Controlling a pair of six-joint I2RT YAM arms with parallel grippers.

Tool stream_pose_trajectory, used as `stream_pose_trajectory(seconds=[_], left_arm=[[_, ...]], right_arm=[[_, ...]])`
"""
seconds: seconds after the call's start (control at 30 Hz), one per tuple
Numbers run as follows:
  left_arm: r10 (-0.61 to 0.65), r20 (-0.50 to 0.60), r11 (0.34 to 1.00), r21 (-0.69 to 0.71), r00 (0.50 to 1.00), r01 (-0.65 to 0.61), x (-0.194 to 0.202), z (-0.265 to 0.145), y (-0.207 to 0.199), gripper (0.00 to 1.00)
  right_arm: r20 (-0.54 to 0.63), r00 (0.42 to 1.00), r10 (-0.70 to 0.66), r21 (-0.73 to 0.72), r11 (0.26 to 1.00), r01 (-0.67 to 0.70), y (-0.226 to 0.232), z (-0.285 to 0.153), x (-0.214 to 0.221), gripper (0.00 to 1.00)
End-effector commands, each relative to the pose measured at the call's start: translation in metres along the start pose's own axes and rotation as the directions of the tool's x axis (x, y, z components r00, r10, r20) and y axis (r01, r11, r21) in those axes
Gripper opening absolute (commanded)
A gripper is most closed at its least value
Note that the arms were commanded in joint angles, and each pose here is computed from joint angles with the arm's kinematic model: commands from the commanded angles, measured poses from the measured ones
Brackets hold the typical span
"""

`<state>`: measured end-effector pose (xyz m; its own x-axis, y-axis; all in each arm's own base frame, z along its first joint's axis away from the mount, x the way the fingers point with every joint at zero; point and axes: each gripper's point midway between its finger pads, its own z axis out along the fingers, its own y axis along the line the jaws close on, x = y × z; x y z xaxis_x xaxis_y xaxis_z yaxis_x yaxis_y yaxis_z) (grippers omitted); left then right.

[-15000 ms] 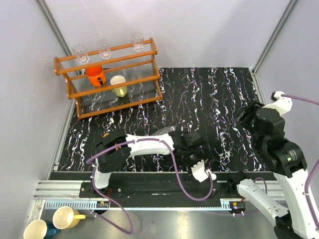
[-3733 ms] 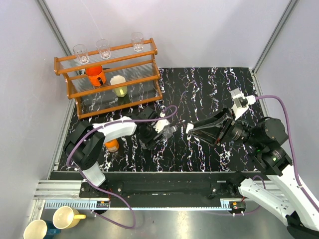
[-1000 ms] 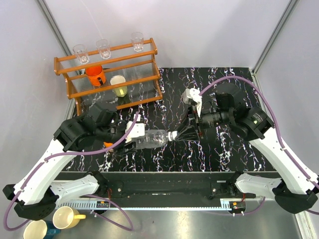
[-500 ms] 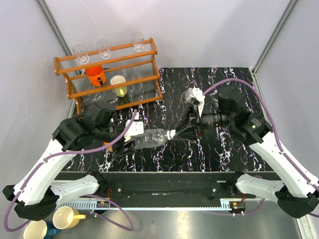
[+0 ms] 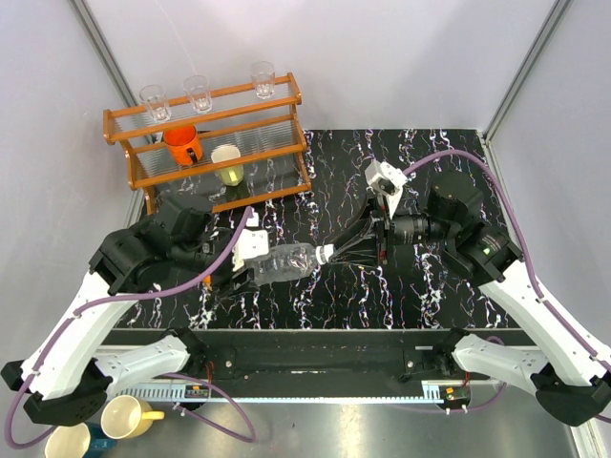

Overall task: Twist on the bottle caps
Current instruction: Screw the bottle cap onto the plastic bottle.

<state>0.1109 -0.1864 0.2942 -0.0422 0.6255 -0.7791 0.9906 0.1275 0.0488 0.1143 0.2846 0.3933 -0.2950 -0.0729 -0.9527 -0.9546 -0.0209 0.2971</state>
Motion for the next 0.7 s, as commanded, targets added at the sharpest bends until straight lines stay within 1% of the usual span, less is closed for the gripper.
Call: stream_pose_trajectory(seconds=[0.0,0.2,0.4,0.53,0.67], left_arm=[[0.020,0.080,0.994,-0.106,0.997,-0.011,-0.032,0.002,0.029,0.09],[0.047,0.036,0.985,-0.168,0.998,-0.040,-0.033,0.004,0.042,0.09],[0.032,0.017,0.974,-0.226,0.999,-0.027,-0.032,0.002,0.053,0.09],[0.014,0.008,0.964,-0.266,1.000,-0.012,-0.028,0.001,0.059,0.08],[0.005,0.013,0.955,-0.295,1.000,-0.001,-0.026,-0.001,0.062,0.08]], right_arm=[[-0.017,0.998,0.059,-0.146,0.987,-0.060,0.029,0.002,-0.004,0.06],[-0.069,0.989,0.133,-0.109,0.984,-0.140,0.021,0.006,0.000,0.05],[-0.095,0.979,0.182,0.006,0.983,-0.182,0.001,0.008,0.008,0.04],[-0.113,0.969,0.218,0.109,0.972,-0.206,-0.016,0.007,0.018,0.03],[-0.112,0.964,0.240,0.129,0.966,-0.225,-0.017,0.006,0.021,0.02]])
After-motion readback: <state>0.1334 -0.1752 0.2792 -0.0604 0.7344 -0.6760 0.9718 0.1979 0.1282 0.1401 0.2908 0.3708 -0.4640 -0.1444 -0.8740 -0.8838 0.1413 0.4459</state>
